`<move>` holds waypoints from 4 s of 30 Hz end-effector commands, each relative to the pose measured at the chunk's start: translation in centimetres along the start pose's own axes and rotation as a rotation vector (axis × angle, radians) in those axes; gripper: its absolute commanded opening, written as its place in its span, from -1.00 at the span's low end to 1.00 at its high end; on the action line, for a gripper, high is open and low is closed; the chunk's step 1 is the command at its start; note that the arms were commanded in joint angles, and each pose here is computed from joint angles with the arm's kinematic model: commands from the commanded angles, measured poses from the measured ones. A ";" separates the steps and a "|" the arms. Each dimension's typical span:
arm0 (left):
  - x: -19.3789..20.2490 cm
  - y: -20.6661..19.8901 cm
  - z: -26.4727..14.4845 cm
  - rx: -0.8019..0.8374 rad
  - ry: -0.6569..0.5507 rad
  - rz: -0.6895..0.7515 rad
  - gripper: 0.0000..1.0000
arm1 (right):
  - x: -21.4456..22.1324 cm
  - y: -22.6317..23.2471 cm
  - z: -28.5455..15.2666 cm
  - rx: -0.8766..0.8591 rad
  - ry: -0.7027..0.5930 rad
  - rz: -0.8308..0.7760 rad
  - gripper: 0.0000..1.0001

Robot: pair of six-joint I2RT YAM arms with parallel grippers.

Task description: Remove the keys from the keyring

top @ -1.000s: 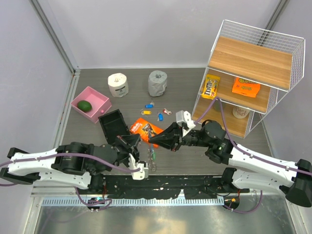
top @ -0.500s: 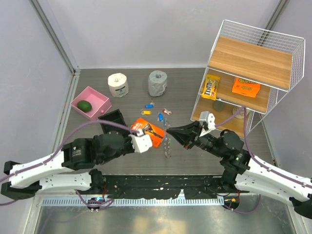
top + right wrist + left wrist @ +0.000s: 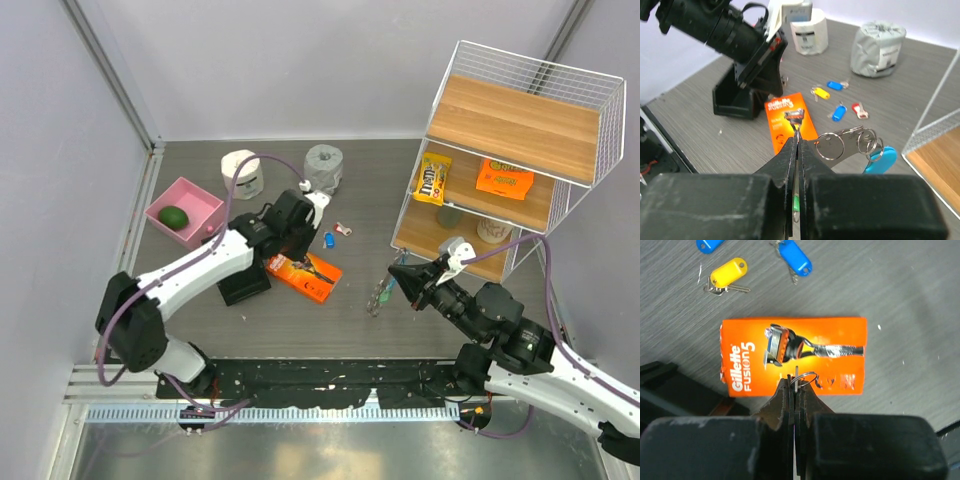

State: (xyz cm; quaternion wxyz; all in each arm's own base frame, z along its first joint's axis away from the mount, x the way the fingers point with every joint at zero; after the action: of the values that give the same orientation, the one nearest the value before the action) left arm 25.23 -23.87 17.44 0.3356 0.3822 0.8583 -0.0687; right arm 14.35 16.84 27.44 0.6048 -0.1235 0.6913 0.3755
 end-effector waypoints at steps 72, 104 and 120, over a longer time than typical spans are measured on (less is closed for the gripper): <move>-2.7 -4.8 -12.4 0.302 -1.019 0.127 0.85 | -8.2 8.0 9.0 -0.170 -0.040 0.031 -0.90; -5.0 -4.3 -9.5 0.007 -0.873 0.155 0.29 | -9.3 7.4 10.8 -0.084 -0.083 0.021 -0.90; -3.9 -3.8 -9.7 -0.018 -0.839 0.218 -0.73 | -10.2 7.4 9.8 -0.091 -0.106 0.025 -0.90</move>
State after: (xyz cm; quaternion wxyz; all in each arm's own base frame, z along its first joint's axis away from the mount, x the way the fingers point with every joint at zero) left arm 18.93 -25.00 25.44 0.6560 0.4041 0.6097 -0.1861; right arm 19.81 26.30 34.87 0.5928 -0.1474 0.6938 0.3815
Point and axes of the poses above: each gripper's point midway between its finger pads, its own z axis out along the fingers, its own y axis along the line the jaws close on, x = y × z, the point moved 3 cm from there along -z, back along the fingers, and after that the axes turned 11 degrees about z, right-handed, at the moved point
